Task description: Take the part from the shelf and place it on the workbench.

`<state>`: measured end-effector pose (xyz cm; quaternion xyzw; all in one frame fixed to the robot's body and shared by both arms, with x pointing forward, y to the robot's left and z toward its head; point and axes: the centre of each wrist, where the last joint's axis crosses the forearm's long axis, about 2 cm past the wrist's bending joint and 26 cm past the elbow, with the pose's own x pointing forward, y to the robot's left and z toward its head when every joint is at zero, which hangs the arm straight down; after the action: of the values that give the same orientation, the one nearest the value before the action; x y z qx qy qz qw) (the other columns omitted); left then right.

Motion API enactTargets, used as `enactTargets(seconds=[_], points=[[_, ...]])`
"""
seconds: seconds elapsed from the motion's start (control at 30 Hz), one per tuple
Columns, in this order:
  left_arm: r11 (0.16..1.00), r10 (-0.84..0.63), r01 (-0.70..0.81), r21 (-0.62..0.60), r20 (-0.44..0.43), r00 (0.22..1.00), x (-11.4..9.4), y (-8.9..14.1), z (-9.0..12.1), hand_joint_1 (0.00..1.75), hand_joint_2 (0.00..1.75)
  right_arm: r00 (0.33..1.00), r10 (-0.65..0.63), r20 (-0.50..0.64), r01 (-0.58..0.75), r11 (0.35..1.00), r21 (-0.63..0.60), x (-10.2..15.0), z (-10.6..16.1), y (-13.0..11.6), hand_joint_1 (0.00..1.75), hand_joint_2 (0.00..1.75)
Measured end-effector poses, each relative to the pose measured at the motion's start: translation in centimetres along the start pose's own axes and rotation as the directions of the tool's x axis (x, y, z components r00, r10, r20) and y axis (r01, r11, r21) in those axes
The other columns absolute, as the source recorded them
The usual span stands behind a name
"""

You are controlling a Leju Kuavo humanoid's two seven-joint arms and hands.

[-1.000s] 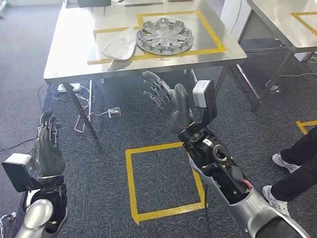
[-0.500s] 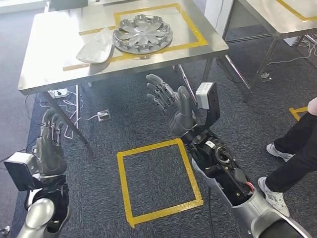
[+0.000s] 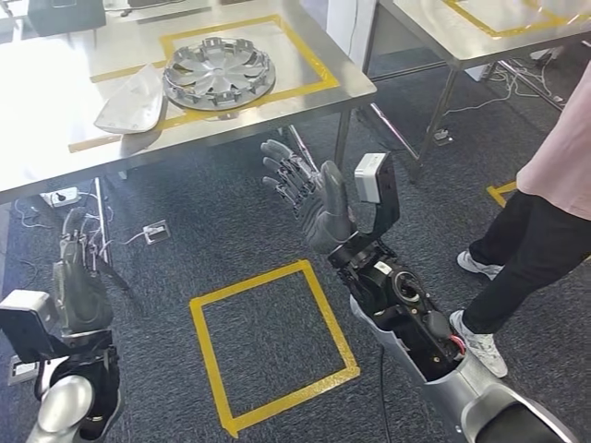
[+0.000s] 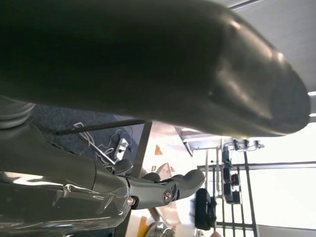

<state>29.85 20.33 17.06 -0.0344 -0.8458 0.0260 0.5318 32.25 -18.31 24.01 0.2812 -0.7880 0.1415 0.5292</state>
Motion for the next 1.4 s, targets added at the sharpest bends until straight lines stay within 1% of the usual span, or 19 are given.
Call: enactTargets(seconds=[0.2, 0.5, 0.7, 1.4], points=[[1.000, -0.007, 0.007, 0.008, -0.017, 1.000, -0.13, 0.04, 0.35, 0.00, 0.00, 1.000, -0.004, -0.004, 0.005, 1.000, 0.011, -0.08, 0.04, 0.07, 0.00, 0.00], [1.000, -0.004, 0.004, 0.008, -0.005, 1.000, 0.27, -0.01, 0.16, 0.00, 0.00, 1.000, -0.002, 0.002, 0.002, 1.000, 0.020, 0.18, -0.13, 0.04, 0.00, 0.00], [1.000, -0.006, 0.006, 0.007, -0.010, 1.000, 0.19, 0.08, 0.37, 0.00, 0.00, 1.000, -0.004, -0.001, 0.004, 1.000, 0.023, 0.14, -0.07, 0.13, 0.00, 0.00], [1.000, 0.002, -0.002, -0.004, 0.004, 1.000, 0.51, -0.01, 0.16, 0.00, 0.00, 1.000, 0.001, 0.001, -0.001, 1.000, 0.022, 0.38, -0.21, 0.02, 0.00, 0.00]])
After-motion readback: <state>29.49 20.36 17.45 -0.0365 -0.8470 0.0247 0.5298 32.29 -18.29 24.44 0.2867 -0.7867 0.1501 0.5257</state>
